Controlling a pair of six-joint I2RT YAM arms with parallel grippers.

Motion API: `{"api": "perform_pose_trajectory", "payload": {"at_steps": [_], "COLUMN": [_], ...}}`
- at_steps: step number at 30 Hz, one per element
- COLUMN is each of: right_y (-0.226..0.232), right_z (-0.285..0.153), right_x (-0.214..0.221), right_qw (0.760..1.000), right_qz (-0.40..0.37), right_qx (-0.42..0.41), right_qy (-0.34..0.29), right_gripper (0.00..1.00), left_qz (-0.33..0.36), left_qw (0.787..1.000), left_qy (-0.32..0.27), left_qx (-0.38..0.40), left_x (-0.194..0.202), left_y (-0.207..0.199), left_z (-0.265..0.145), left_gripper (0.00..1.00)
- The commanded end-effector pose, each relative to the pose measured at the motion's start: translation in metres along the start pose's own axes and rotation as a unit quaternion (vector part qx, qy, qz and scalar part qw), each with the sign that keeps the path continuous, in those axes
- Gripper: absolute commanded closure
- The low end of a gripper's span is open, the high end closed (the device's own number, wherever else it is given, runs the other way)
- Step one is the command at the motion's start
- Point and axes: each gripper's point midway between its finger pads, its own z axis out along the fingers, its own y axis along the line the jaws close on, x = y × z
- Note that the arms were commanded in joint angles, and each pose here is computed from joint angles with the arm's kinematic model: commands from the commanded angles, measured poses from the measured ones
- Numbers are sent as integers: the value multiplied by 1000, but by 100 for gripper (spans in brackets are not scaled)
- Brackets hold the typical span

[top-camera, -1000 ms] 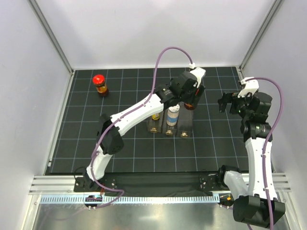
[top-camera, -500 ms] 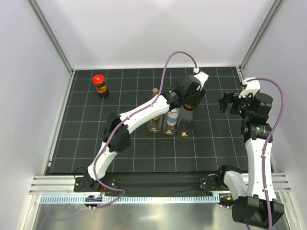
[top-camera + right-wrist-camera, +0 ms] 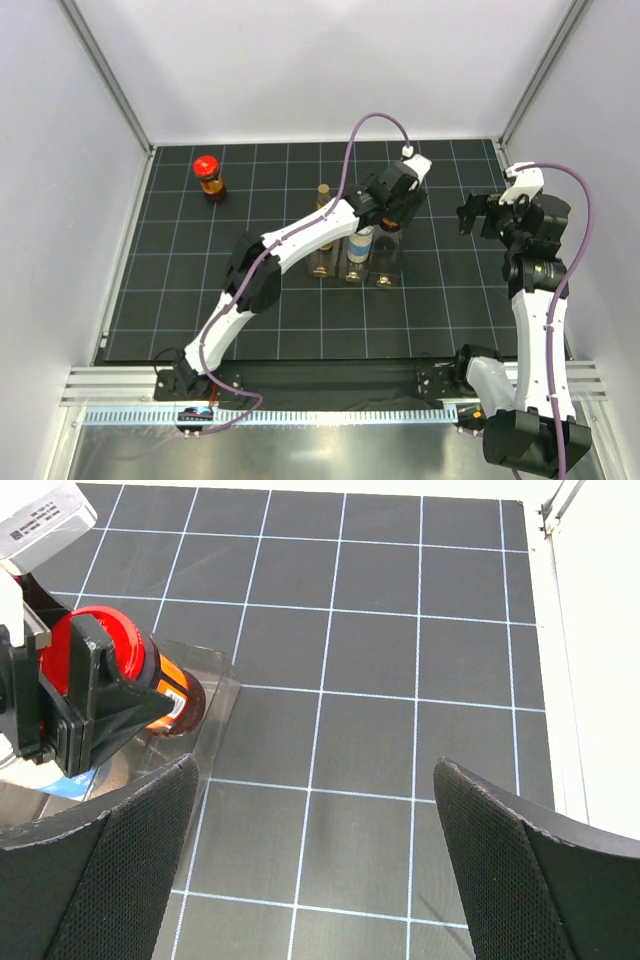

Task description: Organize the condiment bottles

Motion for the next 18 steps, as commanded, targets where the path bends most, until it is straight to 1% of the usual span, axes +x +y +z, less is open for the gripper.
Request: {"api": "perform_pose_trajectory", "payload": {"at_steps": [1,7,10,11,16,18], "right_y": [-2,-1,-1,0,0,-1], "right_z": [-1,0,0,0,0,0], "right_x": [-12,-12,-12,-12,-11,-11], "right_qw": [1000,1000,1000,1000,1000,1000], "right_qz": [-3,-3,-3,-3,-3,-3], "right_qx": [3,0,-1,-1,-2,-1], "right_qy": [-26,-25,-25,-26,-25,-25], "right_gripper": [0,0,1,0,0,0], "left_qz": [-18,-18,-17,-16,-16,-16], "left_qw": [993,994,995,995,996,996], "left_qy": [-115,-103,-97,-96,-88,-87], "left_qx": [-10,-14,-15,-15,-18,-17], "left_x": [-79,-70,-64,-63,-54,-53], "left_y": [11,15,15,14,14,14], "left_z": [-24,-14,-8,-6,3,4], "left_gripper": [100,99,96,93,85,80]}}
